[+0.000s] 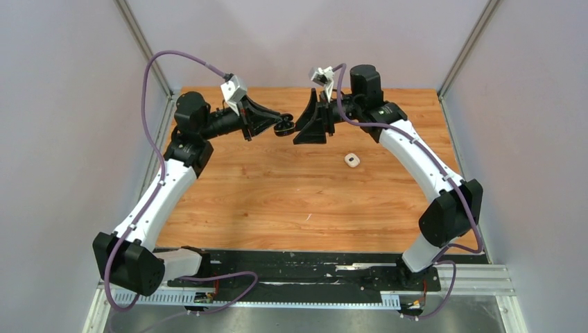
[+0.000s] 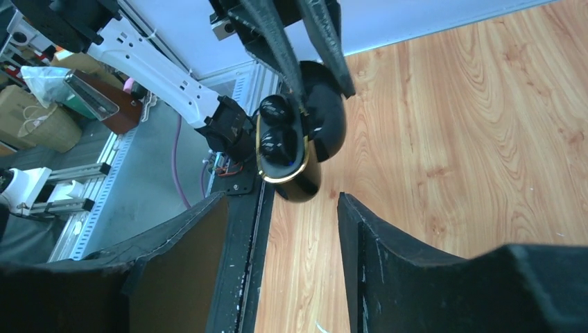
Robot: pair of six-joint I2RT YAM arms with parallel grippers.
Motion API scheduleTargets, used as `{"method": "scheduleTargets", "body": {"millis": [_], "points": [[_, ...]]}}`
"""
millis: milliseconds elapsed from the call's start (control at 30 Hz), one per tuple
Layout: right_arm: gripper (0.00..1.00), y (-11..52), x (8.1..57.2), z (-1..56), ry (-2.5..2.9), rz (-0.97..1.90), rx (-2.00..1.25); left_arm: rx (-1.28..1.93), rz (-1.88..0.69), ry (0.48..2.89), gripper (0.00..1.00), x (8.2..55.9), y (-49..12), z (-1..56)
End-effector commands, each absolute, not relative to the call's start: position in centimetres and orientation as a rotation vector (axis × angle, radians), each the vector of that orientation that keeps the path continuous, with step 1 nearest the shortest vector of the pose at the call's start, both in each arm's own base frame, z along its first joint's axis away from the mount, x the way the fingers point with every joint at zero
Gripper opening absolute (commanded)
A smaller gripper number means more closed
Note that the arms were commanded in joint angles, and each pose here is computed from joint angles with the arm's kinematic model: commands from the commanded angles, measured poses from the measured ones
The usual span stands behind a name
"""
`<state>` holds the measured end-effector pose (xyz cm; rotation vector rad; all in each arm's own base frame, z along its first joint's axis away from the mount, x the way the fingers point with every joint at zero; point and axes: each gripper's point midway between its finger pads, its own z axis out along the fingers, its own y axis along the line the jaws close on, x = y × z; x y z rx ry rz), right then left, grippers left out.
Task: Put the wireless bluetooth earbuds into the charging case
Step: Close the charging case.
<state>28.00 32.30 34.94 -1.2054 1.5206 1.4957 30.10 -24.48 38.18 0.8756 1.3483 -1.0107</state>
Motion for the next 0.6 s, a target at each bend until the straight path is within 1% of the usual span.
{"method": "scheduleTargets", "body": {"millis": [0, 200, 400, 433, 500, 567], "points": [[0.59, 33.4, 28.0, 37.2, 1.441, 1.535, -1.228, 0.863, -1.012, 1.271, 0.0, 29.9, -24.7, 40.8], [0.56, 33.9, 28.7, 37.1, 1.459, 1.53, -1.201, 0.838, -1.025, 1.287, 0.0, 30.4, -24.9, 40.7], [0.5, 34.1, 28.8, 37.5, 1.448, 1.554, -1.193, 0.816, -1.008, 1.313, 0.0, 30.9, -24.7, 40.2], [0.48, 34.2, 28.8, 37.6, 1.446, 1.558, -1.194, 0.816, -1.007, 1.316, 0.0, 30.9, -24.7, 40.1], [0.4, 34.2, 28.8, 37.5, 1.445, 1.564, -1.197, 0.813, -1.002, 1.318, 0.0, 31.0, -24.7, 40.1], [0.31, 34.3, 28.8, 37.4, 1.449, 1.567, -1.196, 0.81, -1.004, 1.32, 0.0, 31.0, -24.7, 40.1]]}}
